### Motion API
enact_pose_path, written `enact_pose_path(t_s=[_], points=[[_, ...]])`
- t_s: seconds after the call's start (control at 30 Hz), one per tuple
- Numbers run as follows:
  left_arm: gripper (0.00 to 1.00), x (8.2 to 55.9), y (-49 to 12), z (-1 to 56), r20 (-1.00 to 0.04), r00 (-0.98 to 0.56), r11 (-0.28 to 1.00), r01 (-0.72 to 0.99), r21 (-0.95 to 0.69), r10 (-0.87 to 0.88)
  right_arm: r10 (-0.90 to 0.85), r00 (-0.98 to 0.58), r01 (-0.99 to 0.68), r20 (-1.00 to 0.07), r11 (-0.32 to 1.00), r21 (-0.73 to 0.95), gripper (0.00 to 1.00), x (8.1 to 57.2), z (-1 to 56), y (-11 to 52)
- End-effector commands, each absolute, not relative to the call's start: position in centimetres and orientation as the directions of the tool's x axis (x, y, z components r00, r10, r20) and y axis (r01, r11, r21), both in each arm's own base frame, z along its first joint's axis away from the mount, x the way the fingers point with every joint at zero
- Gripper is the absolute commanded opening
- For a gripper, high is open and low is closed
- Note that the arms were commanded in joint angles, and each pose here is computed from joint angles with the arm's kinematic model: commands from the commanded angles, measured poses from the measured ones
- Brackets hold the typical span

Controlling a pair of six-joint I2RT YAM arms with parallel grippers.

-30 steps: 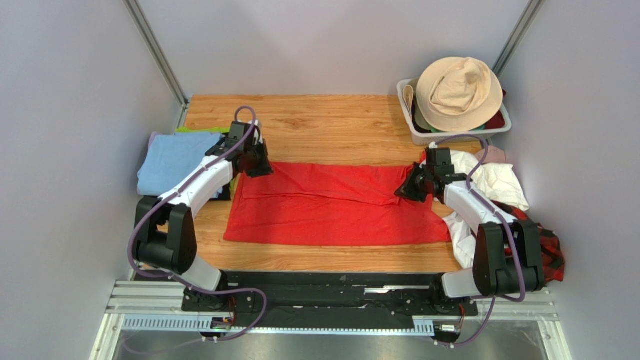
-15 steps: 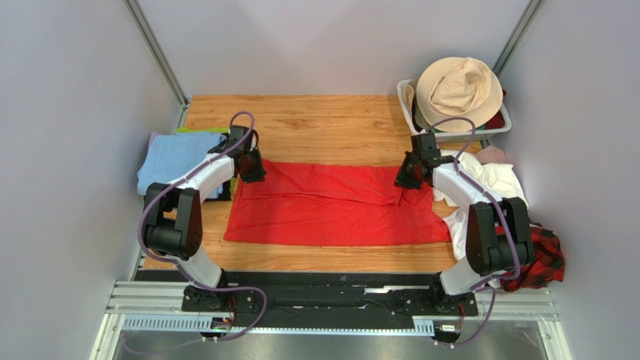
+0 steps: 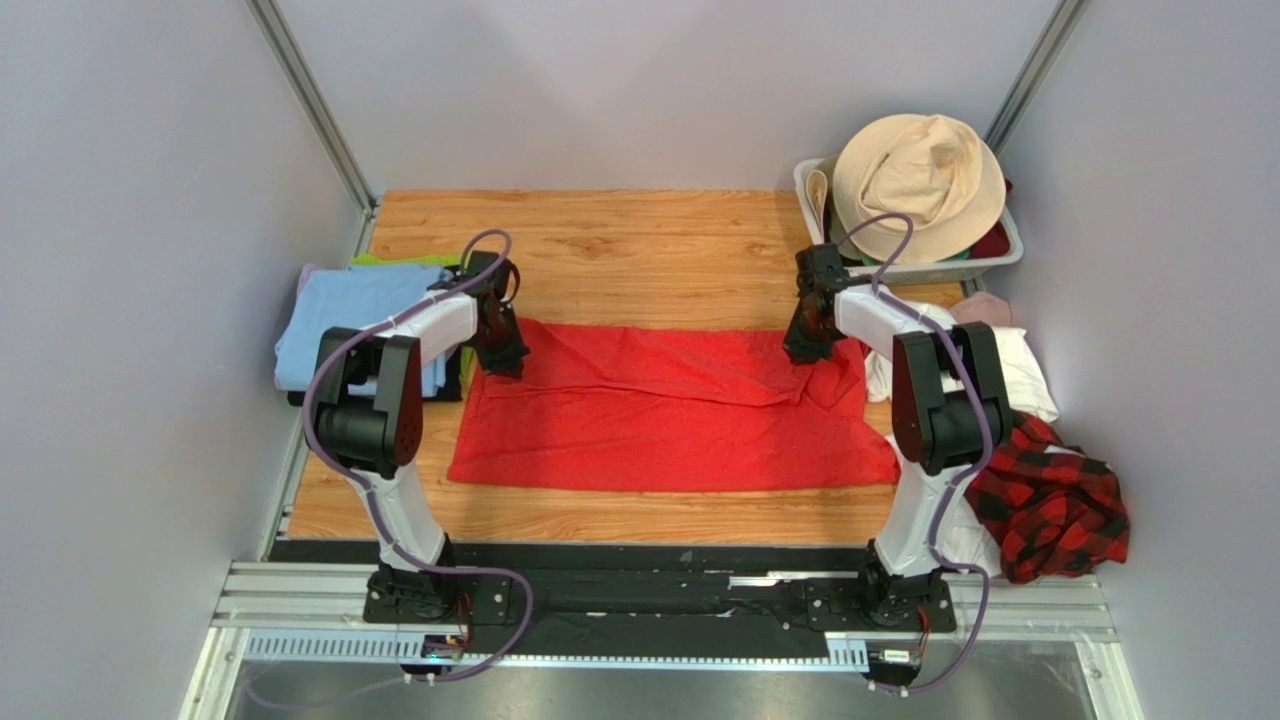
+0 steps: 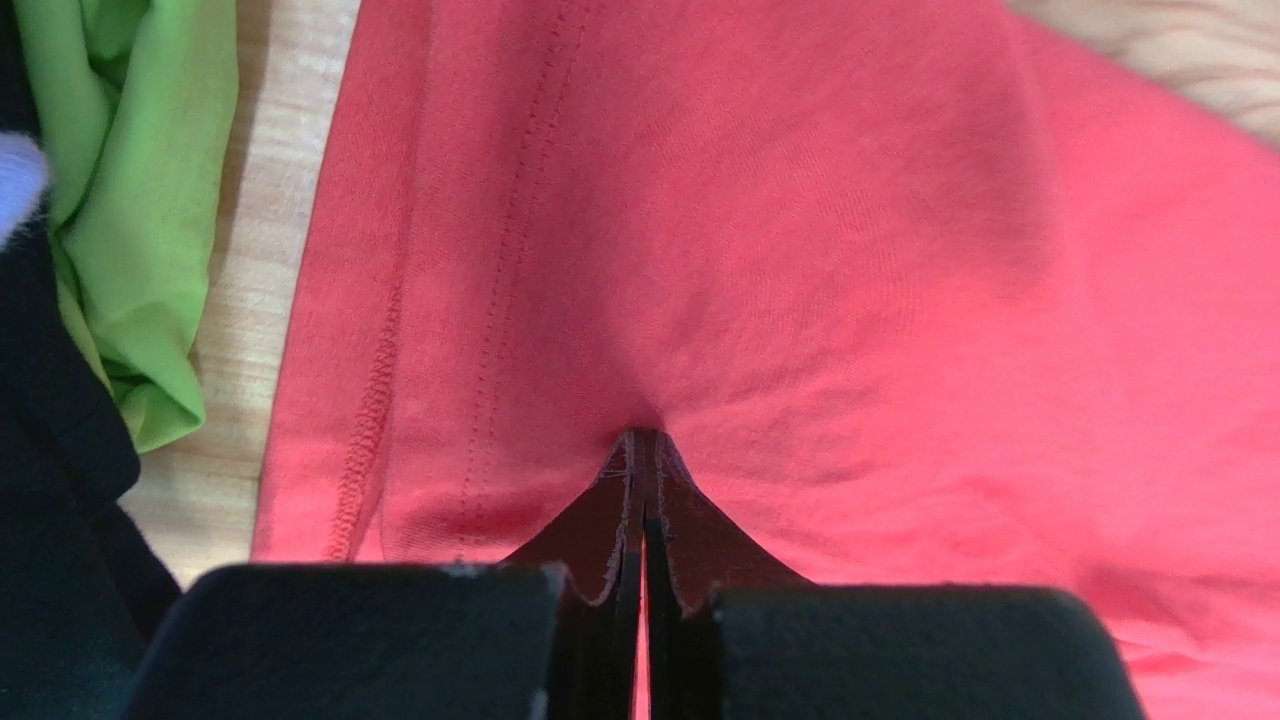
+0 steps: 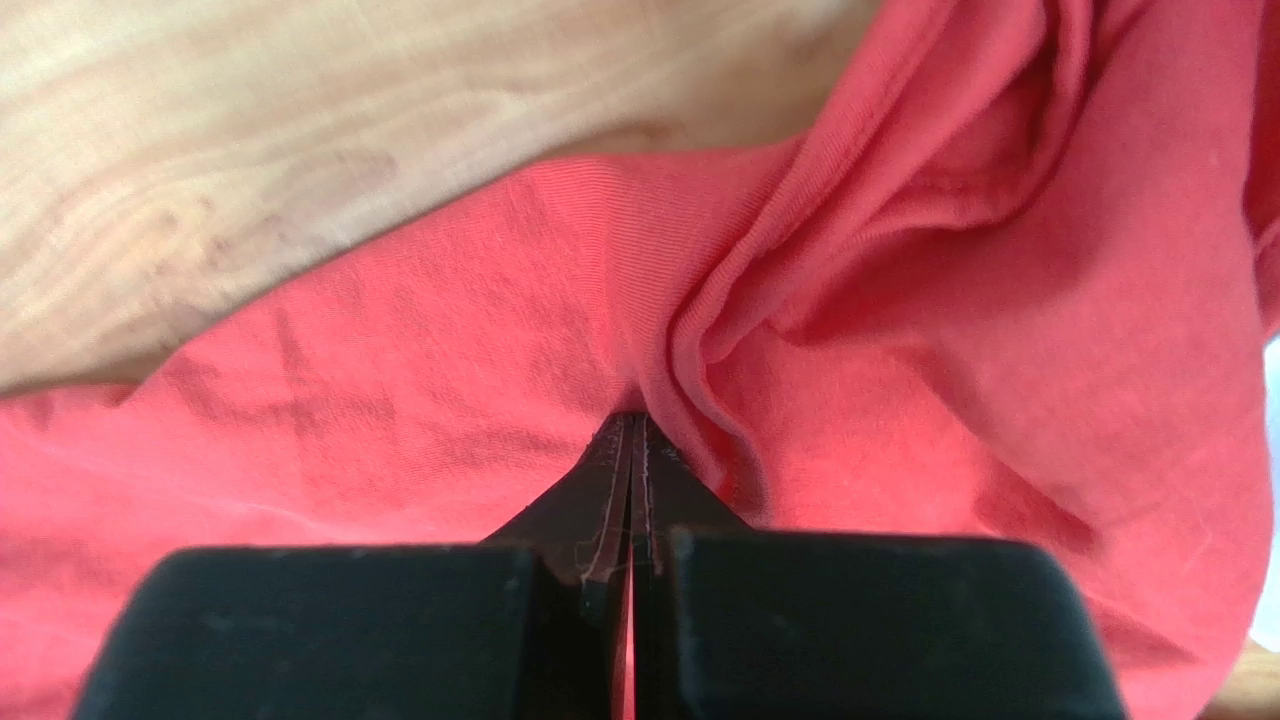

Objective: Fold and stack the mixed laundry pile
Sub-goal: Fold the tank top at the center of the board.

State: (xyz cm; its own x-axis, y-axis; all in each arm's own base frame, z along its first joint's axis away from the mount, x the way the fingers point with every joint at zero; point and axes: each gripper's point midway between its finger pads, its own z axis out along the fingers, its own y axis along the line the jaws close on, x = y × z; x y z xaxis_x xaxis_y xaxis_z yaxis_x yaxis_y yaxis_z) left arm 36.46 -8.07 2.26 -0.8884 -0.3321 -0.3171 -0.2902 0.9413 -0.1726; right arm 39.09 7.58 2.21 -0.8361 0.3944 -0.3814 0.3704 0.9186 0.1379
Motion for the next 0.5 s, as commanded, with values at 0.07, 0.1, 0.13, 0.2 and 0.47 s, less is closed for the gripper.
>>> enact_pose_path(t_s=[0.07, 0.1, 0.13, 0.2, 0.47], points=[[0.0, 36.1, -7.8, 1.9, -0.27, -0.92, 0.958, -0.282, -0.053, -0.285, 0.415, -0.82, 0.4, -0.394, 0.908, 0.123, 0.0, 41.0, 2.0, 8.2], [0.0, 35.5, -7.7, 1.9, -0.252, -0.927, 0.96, -0.278, -0.031, -0.277, 0.414, -0.821, 0.398, -0.394, 0.909, 0.125, 0.0, 41.2, 2.0, 8.4], [0.0, 35.1, -8.1, 1.8, -0.241, -0.936, 0.965, -0.262, -0.014, -0.257, 0.411, -0.827, 0.398, -0.383, 0.91, 0.117, 0.0, 41.1, 1.5, 8.5], [0.0, 34.1, -7.9, 1.8, -0.222, -0.947, 0.968, -0.248, 0.039, -0.233, 0.402, -0.831, 0.385, -0.384, 0.915, 0.124, 0.0, 41.8, 1.6, 9.2], [0.0, 28.0, -10.2, 1.0, -0.145, -0.978, 0.982, -0.165, 0.089, -0.151, 0.302, -0.892, 0.289, -0.336, 0.953, 0.091, 0.0, 43.9, 0.0, 13.8]])
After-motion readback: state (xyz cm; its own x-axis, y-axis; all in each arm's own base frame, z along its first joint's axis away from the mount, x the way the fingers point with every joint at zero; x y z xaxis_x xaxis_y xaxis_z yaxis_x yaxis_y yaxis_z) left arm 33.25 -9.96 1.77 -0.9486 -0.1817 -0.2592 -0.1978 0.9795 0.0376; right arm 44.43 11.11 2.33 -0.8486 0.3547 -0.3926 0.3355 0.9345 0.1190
